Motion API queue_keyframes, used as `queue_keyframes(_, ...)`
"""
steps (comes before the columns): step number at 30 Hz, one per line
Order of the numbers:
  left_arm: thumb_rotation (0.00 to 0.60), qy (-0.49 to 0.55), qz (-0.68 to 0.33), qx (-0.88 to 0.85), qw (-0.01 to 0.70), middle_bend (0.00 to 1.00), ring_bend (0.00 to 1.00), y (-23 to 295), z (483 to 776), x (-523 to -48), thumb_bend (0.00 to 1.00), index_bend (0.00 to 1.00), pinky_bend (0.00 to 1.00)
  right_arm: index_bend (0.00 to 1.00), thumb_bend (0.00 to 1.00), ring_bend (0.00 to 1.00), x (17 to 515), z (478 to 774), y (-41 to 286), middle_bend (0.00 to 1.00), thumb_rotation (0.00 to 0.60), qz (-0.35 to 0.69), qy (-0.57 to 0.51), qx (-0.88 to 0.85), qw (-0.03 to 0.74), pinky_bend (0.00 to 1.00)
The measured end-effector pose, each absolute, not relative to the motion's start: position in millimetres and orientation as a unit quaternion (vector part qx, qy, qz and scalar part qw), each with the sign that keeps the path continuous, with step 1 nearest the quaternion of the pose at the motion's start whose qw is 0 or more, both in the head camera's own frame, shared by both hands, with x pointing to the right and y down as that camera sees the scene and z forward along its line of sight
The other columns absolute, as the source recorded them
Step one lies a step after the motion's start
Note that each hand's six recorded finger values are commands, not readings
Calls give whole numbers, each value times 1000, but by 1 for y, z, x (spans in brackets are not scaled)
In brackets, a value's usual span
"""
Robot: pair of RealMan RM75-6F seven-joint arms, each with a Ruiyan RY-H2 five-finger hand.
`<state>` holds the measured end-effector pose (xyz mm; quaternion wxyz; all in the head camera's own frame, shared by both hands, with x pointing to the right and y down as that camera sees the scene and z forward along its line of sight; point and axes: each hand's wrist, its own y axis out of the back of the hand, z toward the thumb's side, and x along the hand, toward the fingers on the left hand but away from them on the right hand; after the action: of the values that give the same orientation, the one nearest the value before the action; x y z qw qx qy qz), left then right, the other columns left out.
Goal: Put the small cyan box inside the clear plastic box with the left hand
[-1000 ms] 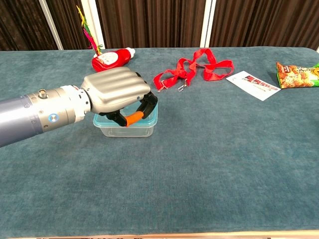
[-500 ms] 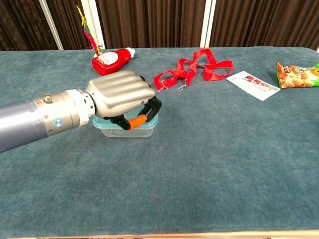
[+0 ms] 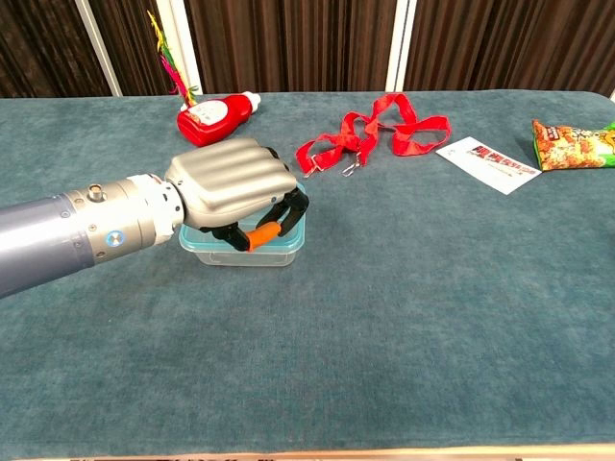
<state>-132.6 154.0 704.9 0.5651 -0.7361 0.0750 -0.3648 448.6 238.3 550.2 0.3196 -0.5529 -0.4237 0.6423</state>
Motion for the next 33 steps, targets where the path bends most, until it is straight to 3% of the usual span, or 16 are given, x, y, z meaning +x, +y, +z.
queue_keyframes(33, 600, 53, -348, -732, 583, 522, 336, 165, 711, -134, 540, 553, 256, 40, 308, 37, 449, 550, 238, 44, 600, 642, -426, -553, 316, 0)
